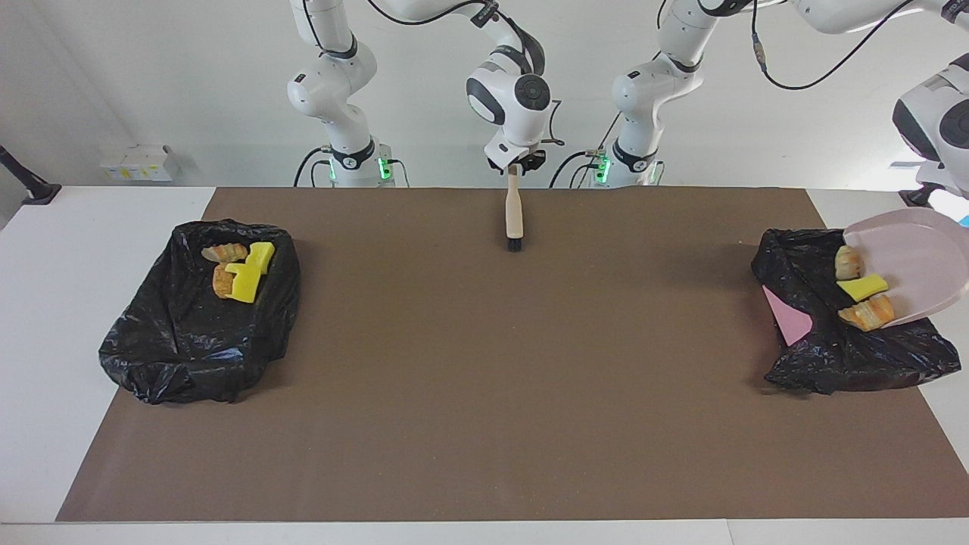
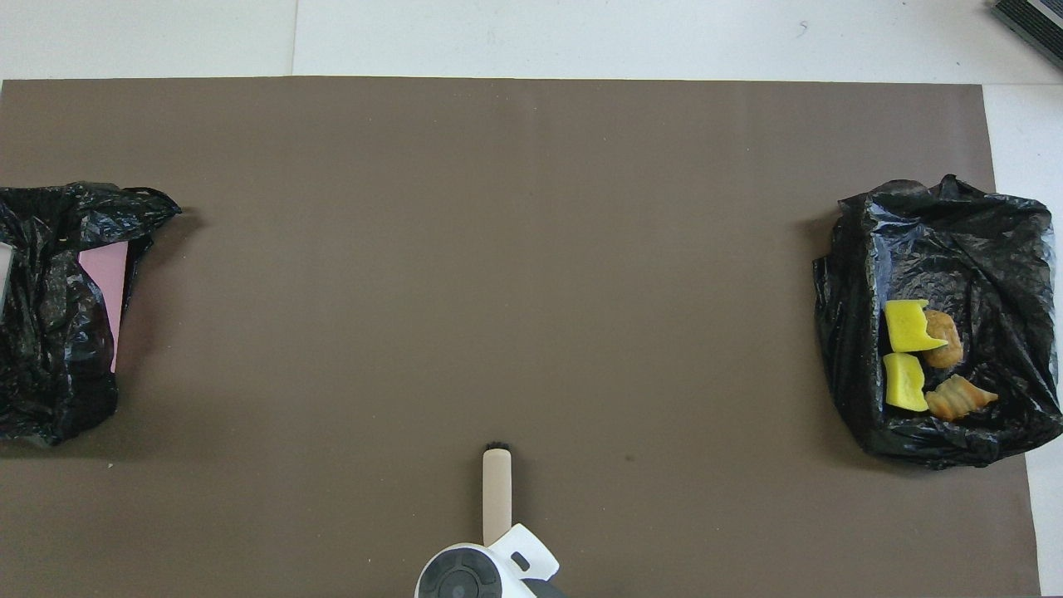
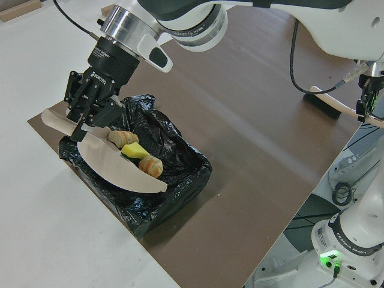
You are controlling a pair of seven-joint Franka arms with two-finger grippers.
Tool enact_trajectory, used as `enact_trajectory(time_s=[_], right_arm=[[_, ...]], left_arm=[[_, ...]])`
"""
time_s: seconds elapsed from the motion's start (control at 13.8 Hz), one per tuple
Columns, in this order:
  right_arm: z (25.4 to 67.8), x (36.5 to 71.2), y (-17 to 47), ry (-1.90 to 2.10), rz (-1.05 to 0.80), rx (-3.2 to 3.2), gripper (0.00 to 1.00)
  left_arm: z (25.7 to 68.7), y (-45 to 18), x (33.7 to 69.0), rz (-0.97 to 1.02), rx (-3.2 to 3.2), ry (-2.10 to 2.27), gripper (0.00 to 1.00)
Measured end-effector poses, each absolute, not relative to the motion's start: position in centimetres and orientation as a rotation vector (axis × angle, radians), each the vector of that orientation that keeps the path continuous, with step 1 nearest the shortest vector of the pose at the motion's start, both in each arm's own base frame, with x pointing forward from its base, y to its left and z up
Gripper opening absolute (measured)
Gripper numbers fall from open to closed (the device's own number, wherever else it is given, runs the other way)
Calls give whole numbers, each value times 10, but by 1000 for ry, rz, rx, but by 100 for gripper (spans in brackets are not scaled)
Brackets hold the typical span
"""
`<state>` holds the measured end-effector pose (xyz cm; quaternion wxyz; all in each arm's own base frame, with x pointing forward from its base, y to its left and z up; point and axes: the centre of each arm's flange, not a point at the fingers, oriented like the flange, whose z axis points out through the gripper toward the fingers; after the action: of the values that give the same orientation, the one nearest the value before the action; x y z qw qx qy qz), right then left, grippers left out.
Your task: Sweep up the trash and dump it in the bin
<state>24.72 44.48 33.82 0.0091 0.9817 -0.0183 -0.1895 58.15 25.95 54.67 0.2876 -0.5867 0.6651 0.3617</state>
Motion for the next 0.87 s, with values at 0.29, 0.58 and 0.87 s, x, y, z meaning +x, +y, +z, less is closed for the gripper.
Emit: enact_trajectory(time_s=[0.29,0.58,0.87], right_arm=[[367,326,418,-219,-467,3143,88],[394,423,347,-383,-242,3136,100],[421,521,246,-402,-69,3148,100]], left_arm=[[567,224,581,1096,-1577,1609,32],[602,197,576,1093,-1543,1505,32],[614,168,574,1080,-1541,1490,32]])
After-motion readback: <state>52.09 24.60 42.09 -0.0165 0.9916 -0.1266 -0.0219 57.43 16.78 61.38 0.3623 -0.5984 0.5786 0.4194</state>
